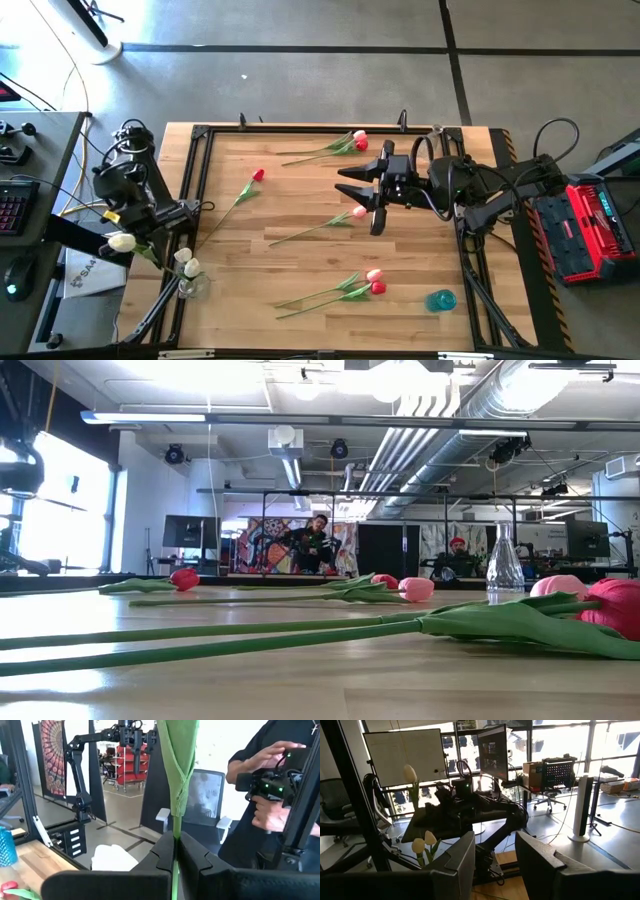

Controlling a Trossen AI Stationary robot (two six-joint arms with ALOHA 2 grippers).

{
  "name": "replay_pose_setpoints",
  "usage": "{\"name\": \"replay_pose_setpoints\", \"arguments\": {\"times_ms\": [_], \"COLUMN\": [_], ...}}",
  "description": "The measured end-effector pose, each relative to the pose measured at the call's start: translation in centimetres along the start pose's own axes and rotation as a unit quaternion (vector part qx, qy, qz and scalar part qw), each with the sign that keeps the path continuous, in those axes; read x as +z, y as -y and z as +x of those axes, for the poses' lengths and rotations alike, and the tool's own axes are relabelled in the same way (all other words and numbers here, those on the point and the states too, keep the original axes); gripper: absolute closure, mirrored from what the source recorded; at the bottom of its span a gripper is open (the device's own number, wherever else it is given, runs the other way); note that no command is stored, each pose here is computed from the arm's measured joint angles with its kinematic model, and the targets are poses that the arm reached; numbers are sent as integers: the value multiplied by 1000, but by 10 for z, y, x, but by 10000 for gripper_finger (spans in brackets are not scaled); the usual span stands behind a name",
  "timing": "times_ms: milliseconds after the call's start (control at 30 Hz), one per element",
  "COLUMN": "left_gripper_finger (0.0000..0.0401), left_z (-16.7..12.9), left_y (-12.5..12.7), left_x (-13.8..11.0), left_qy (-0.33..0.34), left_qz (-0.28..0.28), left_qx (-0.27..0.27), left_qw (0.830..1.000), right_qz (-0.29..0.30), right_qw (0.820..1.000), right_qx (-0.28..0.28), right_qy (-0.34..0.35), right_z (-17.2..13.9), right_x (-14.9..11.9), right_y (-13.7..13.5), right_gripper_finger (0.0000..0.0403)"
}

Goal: Sort flowers into vase by color
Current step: Put the white flower into the bottom transparent vase

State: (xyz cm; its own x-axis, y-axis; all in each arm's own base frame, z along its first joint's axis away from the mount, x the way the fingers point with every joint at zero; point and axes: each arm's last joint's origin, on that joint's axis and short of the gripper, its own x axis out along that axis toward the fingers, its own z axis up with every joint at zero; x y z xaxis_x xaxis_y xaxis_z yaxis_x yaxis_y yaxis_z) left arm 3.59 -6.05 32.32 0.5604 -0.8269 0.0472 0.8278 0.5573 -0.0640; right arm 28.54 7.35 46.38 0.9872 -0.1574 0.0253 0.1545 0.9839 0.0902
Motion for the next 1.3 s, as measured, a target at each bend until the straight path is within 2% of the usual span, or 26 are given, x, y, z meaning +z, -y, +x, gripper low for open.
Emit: {"name": "replay_pose_setpoints", "arguments": {"times_ms": [167, 400, 667, 967, 1300], "left_gripper_finger": [401, 401, 401, 401, 401], "left_z": [1, 0, 1, 2, 0], "left_y": [0, 4, 5, 4, 4], "left_x": [-14, -29, -43, -48, -53], "left_qy": [-2, -17, -22, -27, -54], "left_qz": [8, -5, 17, 43, 44], "left_qx": [-14, -99, -105, -95, -94], "left_qw": [1000, 995, 994, 994, 993], "right_qz": [0, 0, 0, 0, 0], "right_qw": [1000, 1000, 1000, 1000, 1000], "right_qx": [0, 0, 0, 0, 0], "right_qy": [0, 0, 0, 0, 0], "right_z": [0, 0, 0, 0, 0], "right_x": [0, 0, 0, 0, 0], "right_y": [0, 0, 0, 0, 0], "right_gripper_finger": [273, 273, 273, 273, 273]}}
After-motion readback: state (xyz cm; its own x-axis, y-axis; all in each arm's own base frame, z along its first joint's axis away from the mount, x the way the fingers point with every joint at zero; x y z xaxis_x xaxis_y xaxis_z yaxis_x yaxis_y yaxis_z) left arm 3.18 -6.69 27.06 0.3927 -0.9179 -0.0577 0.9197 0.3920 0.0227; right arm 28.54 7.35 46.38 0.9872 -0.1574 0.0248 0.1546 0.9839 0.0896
